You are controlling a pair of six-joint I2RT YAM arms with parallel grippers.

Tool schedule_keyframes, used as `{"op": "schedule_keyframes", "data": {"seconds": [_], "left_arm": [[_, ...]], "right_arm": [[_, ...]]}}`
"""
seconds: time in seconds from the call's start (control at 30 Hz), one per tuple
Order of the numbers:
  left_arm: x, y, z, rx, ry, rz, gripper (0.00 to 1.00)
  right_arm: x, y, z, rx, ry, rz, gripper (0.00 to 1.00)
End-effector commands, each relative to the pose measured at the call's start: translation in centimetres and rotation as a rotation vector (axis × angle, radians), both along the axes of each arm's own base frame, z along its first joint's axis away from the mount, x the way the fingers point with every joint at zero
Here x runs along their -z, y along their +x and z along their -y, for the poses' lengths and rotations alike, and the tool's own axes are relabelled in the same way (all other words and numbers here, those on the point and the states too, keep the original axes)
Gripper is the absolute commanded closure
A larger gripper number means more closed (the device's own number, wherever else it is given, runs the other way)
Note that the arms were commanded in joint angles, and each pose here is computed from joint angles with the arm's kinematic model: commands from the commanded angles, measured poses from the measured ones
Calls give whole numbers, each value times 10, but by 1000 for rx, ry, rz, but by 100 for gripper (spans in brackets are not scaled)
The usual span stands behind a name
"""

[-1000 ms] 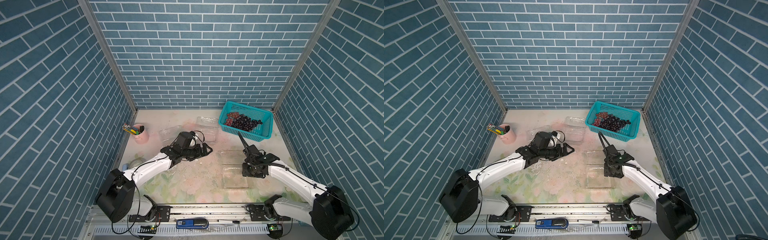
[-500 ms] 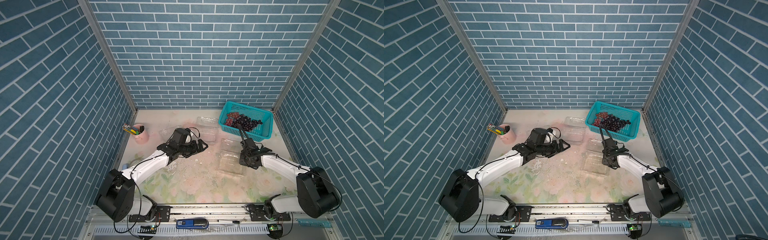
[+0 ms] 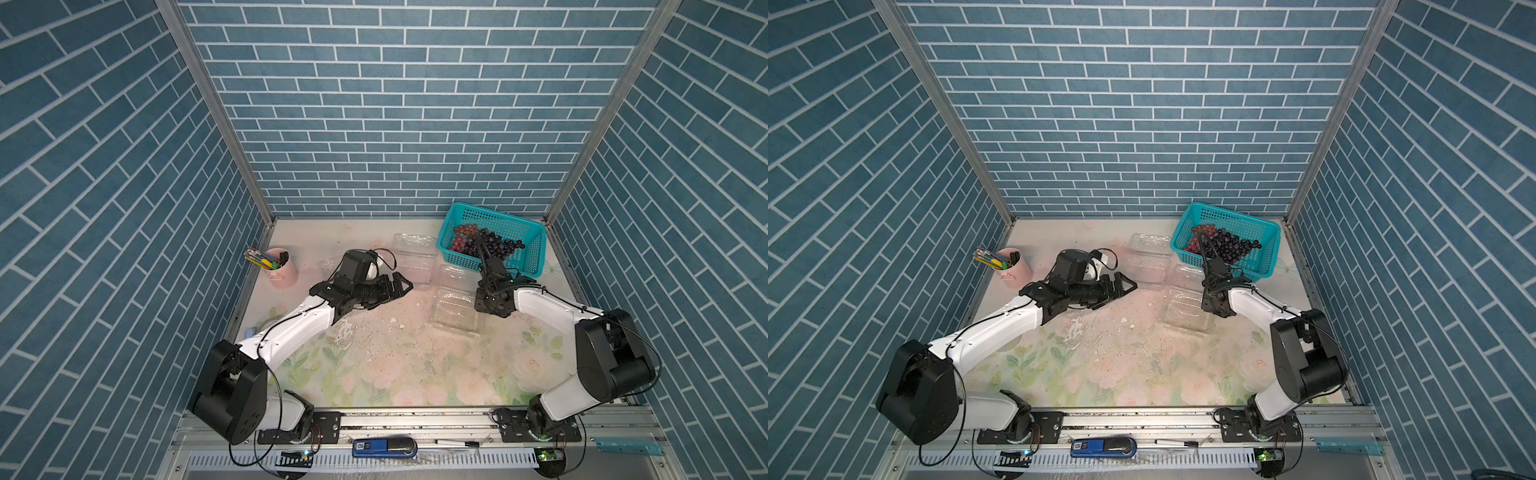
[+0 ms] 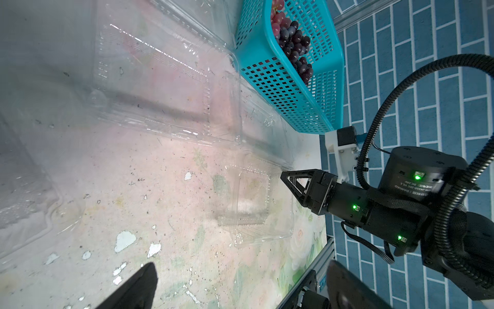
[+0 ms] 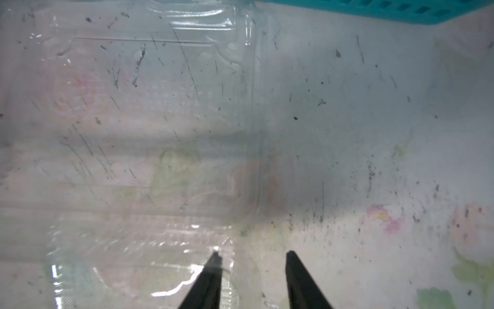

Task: Pack grapes into containers
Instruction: Move the packing box to the center of the board, then adjust the basket at the corner of the board.

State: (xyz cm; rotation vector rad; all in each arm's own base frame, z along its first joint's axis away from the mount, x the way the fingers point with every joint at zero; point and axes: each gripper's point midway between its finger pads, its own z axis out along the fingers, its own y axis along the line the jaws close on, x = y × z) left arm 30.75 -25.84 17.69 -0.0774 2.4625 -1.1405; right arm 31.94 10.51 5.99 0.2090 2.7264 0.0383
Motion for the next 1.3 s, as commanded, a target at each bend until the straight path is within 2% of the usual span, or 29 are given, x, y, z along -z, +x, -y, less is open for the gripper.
{"op": "schedule_keyframes", "data": {"seconds": [0.0, 0.1, 0.2, 0.3, 0.43, 0.53, 0.63, 0.73, 0.93, 1.1, 1.27], "left_arm": [[-4, 8, 6, 27, 4, 12, 0], [-8, 14, 13, 36, -5, 17, 0], [-14, 24, 19, 37, -9, 26, 1], [-21, 41, 28, 38, -7, 33, 0], [-23, 75, 47, 48, 6, 26, 1], [-24, 106, 62, 59, 10, 29, 0], [-20, 144, 68, 49, 29, 24, 0], [-17, 181, 78, 57, 31, 40, 0], [-10, 231, 113, 103, -45, 89, 0], [4, 251, 143, 117, -168, 89, 1], [9, 253, 169, 143, -260, 108, 0]], "right_arm": [[-31, -10, 12, -12, -13, 30, 50], [-58, -14, 12, -26, 9, 67, 44], [-92, -3, 8, -38, 43, 141, 36], [-120, 26, 6, -37, 63, 214, 26], [-138, 79, 9, -8, 90, 251, 16], [-139, 113, 21, 47, 130, 260, 12], [-138, 132, 42, 119, 171, 262, 10], [-140, 140, 74, 198, 165, 277, 9], [-127, 145, 140, 373, 149, 282, 8], [-107, 158, 161, 417, 159, 257, 6], [-90, 169, 165, 413, 180, 232, 6]]}}
